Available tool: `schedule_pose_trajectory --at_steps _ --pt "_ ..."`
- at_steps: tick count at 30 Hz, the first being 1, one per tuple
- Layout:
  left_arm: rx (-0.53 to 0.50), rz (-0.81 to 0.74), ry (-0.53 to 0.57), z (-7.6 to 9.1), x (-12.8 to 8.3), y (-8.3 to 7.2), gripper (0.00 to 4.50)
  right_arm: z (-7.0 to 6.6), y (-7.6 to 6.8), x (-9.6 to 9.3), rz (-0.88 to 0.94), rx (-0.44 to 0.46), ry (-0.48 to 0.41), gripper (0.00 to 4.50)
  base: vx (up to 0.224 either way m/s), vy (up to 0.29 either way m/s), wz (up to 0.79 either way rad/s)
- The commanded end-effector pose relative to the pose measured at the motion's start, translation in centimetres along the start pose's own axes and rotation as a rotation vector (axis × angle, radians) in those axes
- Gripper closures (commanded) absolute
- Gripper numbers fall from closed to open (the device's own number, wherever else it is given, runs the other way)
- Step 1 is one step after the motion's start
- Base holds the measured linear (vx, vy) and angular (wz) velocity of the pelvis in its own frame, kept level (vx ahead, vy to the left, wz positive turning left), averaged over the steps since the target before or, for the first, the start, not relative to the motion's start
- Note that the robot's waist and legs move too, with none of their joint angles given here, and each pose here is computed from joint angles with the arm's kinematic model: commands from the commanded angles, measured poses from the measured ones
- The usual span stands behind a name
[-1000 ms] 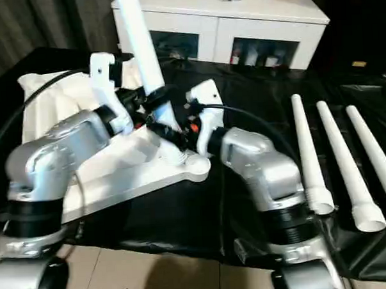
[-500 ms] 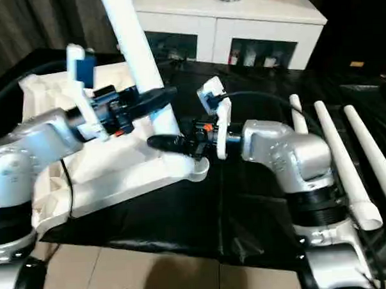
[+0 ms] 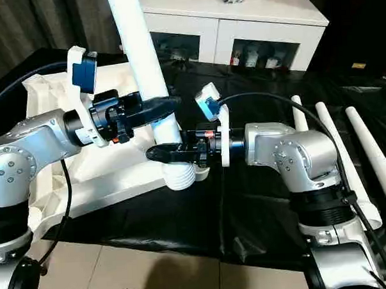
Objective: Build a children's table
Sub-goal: Pick table leg
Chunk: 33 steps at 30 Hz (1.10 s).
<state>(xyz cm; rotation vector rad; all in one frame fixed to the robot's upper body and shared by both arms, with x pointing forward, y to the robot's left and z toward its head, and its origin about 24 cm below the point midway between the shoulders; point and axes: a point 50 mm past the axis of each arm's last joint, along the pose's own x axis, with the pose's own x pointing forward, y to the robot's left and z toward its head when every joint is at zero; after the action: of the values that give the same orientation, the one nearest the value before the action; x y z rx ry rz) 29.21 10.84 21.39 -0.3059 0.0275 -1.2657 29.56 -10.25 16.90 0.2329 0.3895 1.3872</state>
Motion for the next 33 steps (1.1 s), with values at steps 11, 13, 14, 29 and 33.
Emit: schedule_pose_trajectory --at_steps 11,13,14,29,33 --pt "0.059 0.099 -0.047 0.0 0.8 0.7 1.92 0.5 -1.0 0.5 -0.197 -0.098 -0.058 2.44 0.0 0.0 0.0" --pt "0.046 0.198 -0.078 0.2 1.1 1.6 1.9 0.7 -1.4 0.8 -0.263 -0.114 -0.076 2.48 0.0 0.0 0.0" --pt "0.046 0.198 -0.078 0.2 1.1 1.6 1.81 0.7 -1.4 0.8 -0.263 -0.114 -0.076 2.51 0.0 0.0 0.0" --pt "0.159 0.579 0.001 -1.4 3.0 3.0 1.28 0.7 -2.3 2.6 -0.438 -0.13 -0.147 2.6 0.0 0.0 0.0" --pt "0.156 0.602 -0.023 -1.0 2.9 3.1 1.49 0.6 -2.3 2.8 -0.441 -0.136 -0.143 2.61 0.0 0.0 0.0"
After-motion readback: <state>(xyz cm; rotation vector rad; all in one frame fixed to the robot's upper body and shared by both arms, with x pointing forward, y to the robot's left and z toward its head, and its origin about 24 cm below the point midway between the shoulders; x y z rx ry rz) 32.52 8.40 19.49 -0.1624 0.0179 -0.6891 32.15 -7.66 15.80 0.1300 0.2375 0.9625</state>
